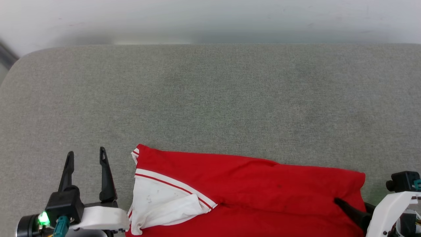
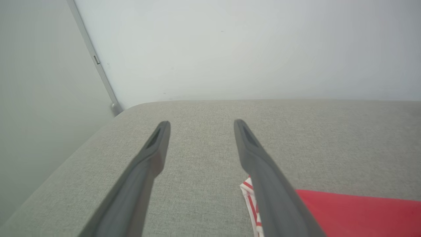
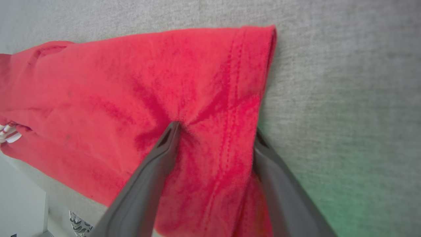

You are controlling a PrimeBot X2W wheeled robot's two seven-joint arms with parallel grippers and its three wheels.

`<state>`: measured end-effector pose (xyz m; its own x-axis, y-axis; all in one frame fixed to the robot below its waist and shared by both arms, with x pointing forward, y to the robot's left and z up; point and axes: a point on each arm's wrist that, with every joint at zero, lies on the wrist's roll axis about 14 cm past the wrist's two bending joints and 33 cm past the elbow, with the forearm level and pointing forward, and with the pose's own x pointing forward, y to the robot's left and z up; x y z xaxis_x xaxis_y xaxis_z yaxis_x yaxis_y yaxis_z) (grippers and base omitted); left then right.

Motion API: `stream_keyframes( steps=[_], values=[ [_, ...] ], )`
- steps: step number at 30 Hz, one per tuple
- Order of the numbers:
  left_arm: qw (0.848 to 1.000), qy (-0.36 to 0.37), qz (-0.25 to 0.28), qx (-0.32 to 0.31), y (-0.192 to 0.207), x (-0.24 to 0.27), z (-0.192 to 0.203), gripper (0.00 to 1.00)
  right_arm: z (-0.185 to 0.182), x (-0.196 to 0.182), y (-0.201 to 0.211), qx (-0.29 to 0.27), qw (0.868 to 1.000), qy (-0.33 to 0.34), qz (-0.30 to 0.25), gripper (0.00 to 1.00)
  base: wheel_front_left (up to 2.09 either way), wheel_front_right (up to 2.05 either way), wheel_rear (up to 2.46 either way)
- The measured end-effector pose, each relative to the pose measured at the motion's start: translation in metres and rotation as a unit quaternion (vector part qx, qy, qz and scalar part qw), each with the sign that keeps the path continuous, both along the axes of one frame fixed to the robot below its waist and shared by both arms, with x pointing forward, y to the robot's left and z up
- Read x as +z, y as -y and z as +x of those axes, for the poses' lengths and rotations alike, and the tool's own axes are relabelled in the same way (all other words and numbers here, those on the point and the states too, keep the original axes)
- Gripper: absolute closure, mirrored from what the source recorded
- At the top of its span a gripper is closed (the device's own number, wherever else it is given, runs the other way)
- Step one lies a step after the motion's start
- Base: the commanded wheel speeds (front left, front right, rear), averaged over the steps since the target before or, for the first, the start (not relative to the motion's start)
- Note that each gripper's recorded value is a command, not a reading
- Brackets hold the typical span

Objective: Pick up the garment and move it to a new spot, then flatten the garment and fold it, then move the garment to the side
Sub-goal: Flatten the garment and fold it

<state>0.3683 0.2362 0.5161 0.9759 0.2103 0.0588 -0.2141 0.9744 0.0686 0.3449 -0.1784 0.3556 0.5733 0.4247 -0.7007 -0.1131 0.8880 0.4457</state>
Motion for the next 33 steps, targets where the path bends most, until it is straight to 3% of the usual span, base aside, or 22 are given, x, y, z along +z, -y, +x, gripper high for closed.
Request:
stream_keyframes(
  steps=[2,3,4,5,18,28,33],
  values=[
    [1.0,0.006,-0.001,0.014,-0.003,0.0,-0.004,0.0,0.0,-0.002,-0.003,0.003,1.0,-0.003,0.0,0.0,0.0,0.0,0.0],
    [1.0,0.007,0.0,0.018,-0.003,0.0,-0.006,0.0,0.001,-0.002,-0.004,0.003,1.0,-0.004,0.0,0.24,0.0,0.0,0.0],
    [1.0,0.009,0.001,0.022,-0.003,-0.001,-0.008,0.0,0.001,-0.002,-0.005,0.004,1.0,-0.004,0.0,0.72,0.0,0.0,0.0],
    [1.0,0.009,0.0,0.027,-0.004,-0.001,-0.01,0.0,0.001,-0.003,-0.005,0.005,1.0,-0.005,-0.001,1.0,0.0,0.0,0.0],
    [0.999,0.012,0.022,0.027,0.005,-0.004,-0.03,0.0,0.014,0.014,0.013,0.008,0.999,0.03,-0.032,1.0,0.0,0.0,0.0],
    [0.999,0.021,0.028,-0.013,0.026,0.0,-0.039,0.0,0.022,0.049,0.124,-0.049,0.985,0.036,-0.159,1.0,0.0,0.0,0.0],
    [0.999,0.021,0.025,-0.023,0.031,0.0,-0.048,0.0,0.014,0.063,0.097,-0.009,0.99,0.031,-0.136,1.0,0.0,0.0,0.0]
  ],
)
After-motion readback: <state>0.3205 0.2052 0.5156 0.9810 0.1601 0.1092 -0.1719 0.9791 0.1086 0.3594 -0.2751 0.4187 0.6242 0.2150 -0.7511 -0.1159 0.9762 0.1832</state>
